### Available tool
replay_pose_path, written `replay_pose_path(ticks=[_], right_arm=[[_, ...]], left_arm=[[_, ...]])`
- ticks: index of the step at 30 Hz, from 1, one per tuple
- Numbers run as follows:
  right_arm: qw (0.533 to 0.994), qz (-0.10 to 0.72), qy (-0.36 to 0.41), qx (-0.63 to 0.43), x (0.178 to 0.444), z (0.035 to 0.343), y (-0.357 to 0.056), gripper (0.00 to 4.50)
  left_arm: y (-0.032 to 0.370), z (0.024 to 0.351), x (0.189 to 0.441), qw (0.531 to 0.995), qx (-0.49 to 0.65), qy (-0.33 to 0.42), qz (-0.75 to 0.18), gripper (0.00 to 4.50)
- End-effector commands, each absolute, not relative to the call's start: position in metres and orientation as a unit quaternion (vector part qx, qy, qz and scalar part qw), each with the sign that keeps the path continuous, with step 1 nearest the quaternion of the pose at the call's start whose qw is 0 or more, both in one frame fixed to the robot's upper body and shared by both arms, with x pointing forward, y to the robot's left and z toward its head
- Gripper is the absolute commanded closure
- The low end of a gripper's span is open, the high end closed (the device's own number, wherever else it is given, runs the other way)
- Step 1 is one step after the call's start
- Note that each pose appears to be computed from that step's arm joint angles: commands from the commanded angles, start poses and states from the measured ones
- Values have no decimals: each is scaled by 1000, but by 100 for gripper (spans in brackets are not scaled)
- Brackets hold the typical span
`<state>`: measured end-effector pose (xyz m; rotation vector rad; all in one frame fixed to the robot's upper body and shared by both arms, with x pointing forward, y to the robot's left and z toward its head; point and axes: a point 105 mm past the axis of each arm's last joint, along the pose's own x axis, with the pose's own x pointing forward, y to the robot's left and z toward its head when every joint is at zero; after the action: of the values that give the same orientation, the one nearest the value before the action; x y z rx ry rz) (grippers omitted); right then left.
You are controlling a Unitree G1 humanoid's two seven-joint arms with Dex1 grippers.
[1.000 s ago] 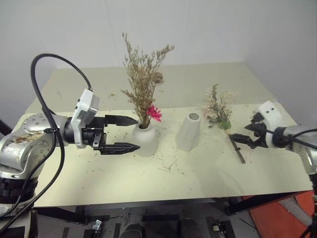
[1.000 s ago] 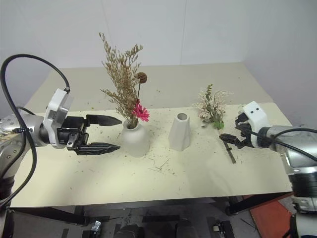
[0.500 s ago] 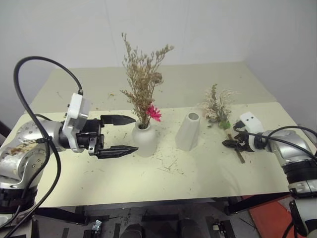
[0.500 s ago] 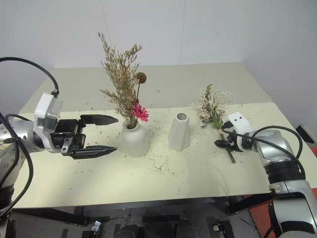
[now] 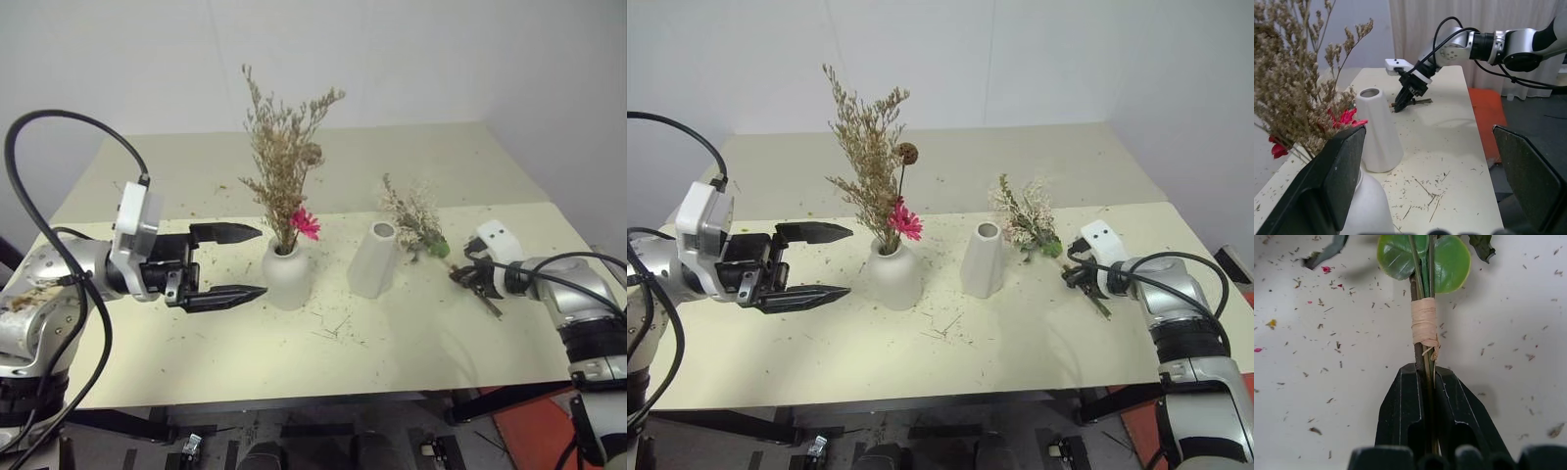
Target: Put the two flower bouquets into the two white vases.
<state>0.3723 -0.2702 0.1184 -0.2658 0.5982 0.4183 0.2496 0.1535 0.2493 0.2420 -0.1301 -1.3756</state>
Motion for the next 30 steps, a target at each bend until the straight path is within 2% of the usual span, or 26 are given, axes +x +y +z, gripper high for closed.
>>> replay_pose_path(ticks=[1, 5, 6, 10, 16, 23, 30], right_arm=[[956, 198, 195, -92, 373, 160, -270, 438], [975, 203, 83, -34, 364, 198, -270, 438], [976, 215, 35, -20, 360, 213, -266, 438], [961, 255, -108, 23, 343, 263, -244, 438], [922, 323, -209, 38, 338, 301, -185, 438], [895, 371, -241, 52, 339, 305, -131, 438], [887, 383, -252, 59, 341, 298, -111, 438]], left_arm=[[157, 260, 249, 762, 129, -81, -629, 0], [160, 260, 251, 764, 127, -79, -628, 0], [160, 261, 251, 764, 127, -79, -627, 0], [162, 262, 252, 765, 127, -79, -626, 0], [160, 264, 255, 760, 126, -84, -632, 0], [158, 264, 256, 759, 127, -84, -634, 0], [160, 263, 255, 760, 128, -80, -632, 0]])
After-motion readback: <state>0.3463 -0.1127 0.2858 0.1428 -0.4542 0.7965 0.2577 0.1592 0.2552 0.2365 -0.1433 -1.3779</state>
